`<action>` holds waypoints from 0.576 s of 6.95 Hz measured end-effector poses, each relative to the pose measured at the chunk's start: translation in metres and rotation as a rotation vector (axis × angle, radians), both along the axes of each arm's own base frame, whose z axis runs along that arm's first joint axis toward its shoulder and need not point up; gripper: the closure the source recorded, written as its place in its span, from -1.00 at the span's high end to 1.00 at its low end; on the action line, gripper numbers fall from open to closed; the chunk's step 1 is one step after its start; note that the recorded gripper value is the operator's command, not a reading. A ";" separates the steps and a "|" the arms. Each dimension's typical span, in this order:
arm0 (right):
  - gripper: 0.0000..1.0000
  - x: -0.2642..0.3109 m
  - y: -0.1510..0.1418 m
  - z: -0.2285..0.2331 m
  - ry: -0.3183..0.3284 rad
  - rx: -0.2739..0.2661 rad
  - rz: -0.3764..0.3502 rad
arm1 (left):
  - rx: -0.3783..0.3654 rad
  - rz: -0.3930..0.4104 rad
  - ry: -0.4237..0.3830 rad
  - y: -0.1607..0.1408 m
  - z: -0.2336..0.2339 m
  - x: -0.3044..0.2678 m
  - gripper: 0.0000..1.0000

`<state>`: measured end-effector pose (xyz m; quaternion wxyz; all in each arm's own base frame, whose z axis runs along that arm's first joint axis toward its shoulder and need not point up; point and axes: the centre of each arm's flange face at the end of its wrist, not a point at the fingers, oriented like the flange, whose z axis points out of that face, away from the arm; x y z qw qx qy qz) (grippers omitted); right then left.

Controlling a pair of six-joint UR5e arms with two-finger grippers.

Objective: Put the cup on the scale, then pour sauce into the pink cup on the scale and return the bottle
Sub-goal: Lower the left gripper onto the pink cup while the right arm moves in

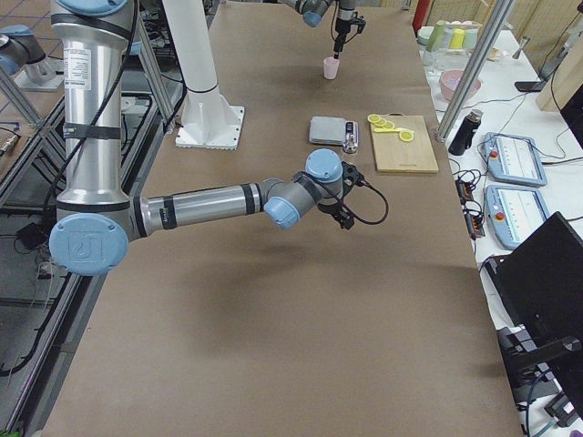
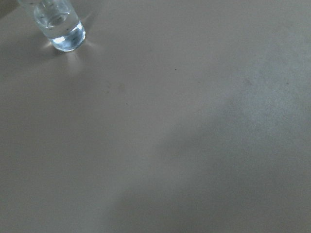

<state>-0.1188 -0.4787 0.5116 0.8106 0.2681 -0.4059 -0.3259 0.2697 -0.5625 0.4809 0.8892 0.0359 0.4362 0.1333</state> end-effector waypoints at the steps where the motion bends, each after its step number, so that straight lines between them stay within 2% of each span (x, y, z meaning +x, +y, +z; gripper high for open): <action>1: 1.00 -0.007 -0.002 -0.006 -0.004 0.012 -0.011 | 0.002 0.001 0.000 0.002 0.003 0.000 0.93; 3: 1.00 -0.022 -0.010 -0.020 -0.015 0.038 -0.031 | 0.000 0.000 -0.003 0.005 0.004 0.005 0.86; 4: 1.00 -0.029 -0.014 -0.028 -0.022 0.044 -0.035 | 0.000 -0.002 -0.004 0.006 0.004 0.006 0.59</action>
